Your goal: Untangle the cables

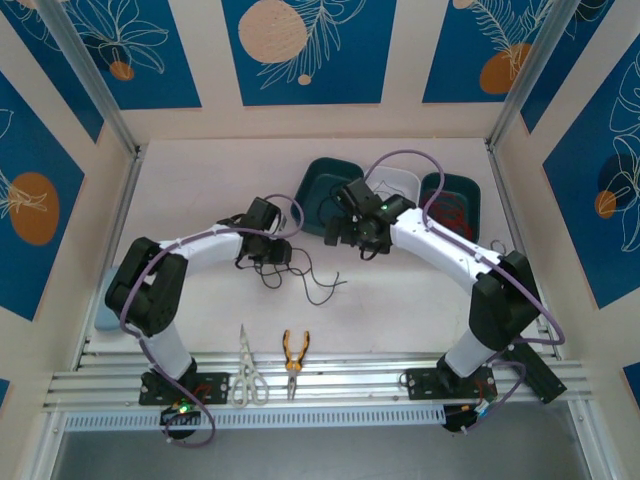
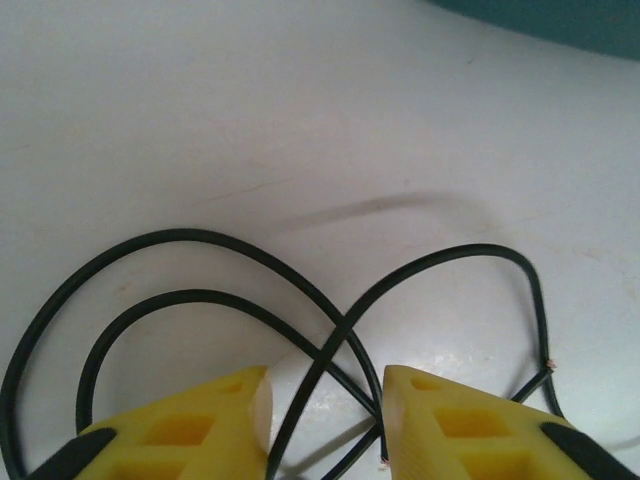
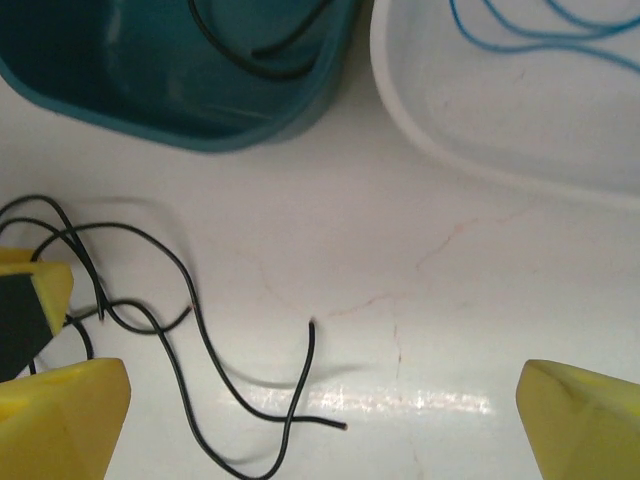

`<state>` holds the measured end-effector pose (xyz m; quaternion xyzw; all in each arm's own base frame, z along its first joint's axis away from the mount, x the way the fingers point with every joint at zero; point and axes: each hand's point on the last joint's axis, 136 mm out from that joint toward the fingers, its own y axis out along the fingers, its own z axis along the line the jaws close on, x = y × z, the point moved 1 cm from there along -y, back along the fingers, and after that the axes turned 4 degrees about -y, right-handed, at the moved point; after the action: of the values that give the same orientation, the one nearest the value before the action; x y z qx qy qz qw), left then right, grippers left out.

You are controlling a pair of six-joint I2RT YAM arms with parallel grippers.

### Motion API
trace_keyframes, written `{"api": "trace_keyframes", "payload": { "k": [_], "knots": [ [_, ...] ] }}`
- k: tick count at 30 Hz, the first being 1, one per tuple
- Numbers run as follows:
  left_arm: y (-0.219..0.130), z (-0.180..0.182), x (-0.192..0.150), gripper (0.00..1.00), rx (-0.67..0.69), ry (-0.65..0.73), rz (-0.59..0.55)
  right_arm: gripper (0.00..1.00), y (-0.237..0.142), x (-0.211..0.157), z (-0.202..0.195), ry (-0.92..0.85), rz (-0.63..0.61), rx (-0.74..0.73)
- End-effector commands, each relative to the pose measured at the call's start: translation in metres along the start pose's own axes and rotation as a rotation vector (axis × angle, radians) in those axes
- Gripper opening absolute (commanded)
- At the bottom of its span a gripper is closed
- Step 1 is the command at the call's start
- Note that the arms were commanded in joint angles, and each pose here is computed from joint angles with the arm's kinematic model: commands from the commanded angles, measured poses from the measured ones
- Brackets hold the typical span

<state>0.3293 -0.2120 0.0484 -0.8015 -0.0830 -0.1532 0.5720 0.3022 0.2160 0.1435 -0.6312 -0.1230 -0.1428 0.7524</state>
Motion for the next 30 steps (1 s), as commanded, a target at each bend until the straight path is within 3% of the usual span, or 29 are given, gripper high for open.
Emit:
{"api": "trace_keyframes", "payload": {
  "k": [1,12,19,25,30],
  "knots": [
    [0.004,0.007,-0.005,0.28,0.053,0.023,0.024,0.99,0.006,-0.022,0.008,0.043,0.037,0.001],
    [-0.002,0.013,-0.004,0.0,0.082,-0.008,-0.02,0.98,0.04,-0.089,0.035,0.041,0.248,0.01],
    [-0.014,0.012,0.0,0.0,0.077,-0.015,-0.06,0.8,0.055,-0.105,0.029,0.083,0.314,-0.006],
    [-0.02,0.011,-0.002,0.0,0.066,-0.011,-0.073,0.66,0.068,-0.096,0.024,0.141,0.295,0.016],
    [-0.025,0.011,-0.003,0.0,0.064,-0.015,-0.079,0.61,0.084,-0.095,0.021,0.152,0.31,-0.007]
  ]
}}
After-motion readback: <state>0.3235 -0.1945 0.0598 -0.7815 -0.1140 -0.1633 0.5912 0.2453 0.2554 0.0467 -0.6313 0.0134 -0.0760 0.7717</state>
